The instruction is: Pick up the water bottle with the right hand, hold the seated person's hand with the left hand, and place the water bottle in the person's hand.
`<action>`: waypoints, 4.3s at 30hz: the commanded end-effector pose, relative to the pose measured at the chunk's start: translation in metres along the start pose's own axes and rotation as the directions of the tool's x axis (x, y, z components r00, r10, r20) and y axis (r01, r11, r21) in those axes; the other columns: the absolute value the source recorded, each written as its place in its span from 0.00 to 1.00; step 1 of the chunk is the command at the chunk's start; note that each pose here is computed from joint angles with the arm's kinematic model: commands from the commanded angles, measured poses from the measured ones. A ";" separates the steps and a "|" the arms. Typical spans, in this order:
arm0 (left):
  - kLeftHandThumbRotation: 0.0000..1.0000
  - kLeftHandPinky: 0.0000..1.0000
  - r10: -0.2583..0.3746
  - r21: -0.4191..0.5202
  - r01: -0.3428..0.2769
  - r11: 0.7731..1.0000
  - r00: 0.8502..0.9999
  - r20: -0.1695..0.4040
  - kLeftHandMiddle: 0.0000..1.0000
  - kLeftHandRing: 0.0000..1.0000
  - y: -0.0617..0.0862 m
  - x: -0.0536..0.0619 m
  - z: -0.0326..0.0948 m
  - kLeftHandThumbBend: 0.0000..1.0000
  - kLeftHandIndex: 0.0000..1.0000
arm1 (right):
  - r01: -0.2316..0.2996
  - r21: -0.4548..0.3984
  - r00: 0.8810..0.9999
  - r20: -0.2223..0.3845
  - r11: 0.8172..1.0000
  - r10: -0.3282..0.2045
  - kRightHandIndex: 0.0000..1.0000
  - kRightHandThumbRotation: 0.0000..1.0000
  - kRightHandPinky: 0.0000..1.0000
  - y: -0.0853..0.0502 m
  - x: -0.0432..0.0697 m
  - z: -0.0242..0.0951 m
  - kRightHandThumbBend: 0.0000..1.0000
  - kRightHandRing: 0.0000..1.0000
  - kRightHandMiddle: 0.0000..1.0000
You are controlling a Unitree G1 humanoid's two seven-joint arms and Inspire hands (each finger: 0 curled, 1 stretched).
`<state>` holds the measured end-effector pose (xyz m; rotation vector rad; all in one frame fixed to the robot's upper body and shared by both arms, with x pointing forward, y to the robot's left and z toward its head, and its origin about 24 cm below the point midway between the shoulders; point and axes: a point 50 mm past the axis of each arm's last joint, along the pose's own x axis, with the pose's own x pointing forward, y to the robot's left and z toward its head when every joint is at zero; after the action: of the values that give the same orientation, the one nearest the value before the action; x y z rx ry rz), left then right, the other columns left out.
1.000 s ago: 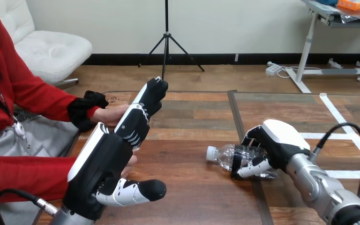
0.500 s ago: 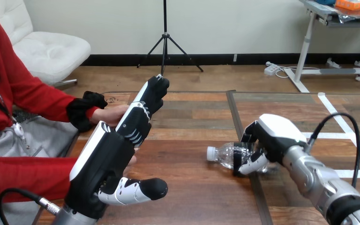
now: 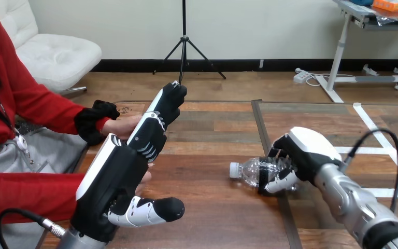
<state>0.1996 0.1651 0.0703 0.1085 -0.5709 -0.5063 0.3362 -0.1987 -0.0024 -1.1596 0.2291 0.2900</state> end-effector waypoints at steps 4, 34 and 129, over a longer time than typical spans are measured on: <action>0.67 1.00 0.003 0.027 -0.005 1.000 0.998 0.057 1.00 1.00 0.008 0.011 0.006 1.00 1.00 | -0.031 0.120 0.999 -0.039 0.992 0.036 0.47 0.00 0.41 0.019 -0.012 -0.016 0.87 0.48 0.51; 0.65 1.00 0.005 0.081 -0.005 0.997 1.000 -0.011 1.00 1.00 0.017 0.005 0.006 1.00 1.00 | 0.160 0.583 0.969 0.064 0.797 -0.240 0.42 0.01 0.29 0.009 -0.029 -0.015 0.88 0.34 0.40; 0.43 0.73 -0.044 0.647 0.383 0.660 0.879 -0.475 0.88 0.83 0.111 -0.007 0.029 1.00 0.90 | -0.273 0.957 0.856 0.289 0.101 -0.428 0.40 0.00 0.15 0.044 -0.039 0.051 0.93 0.19 0.31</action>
<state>0.2134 0.2602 0.0943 0.9613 -0.2302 -0.4598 0.2727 -0.1443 -0.0309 0.4225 -0.0476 0.2042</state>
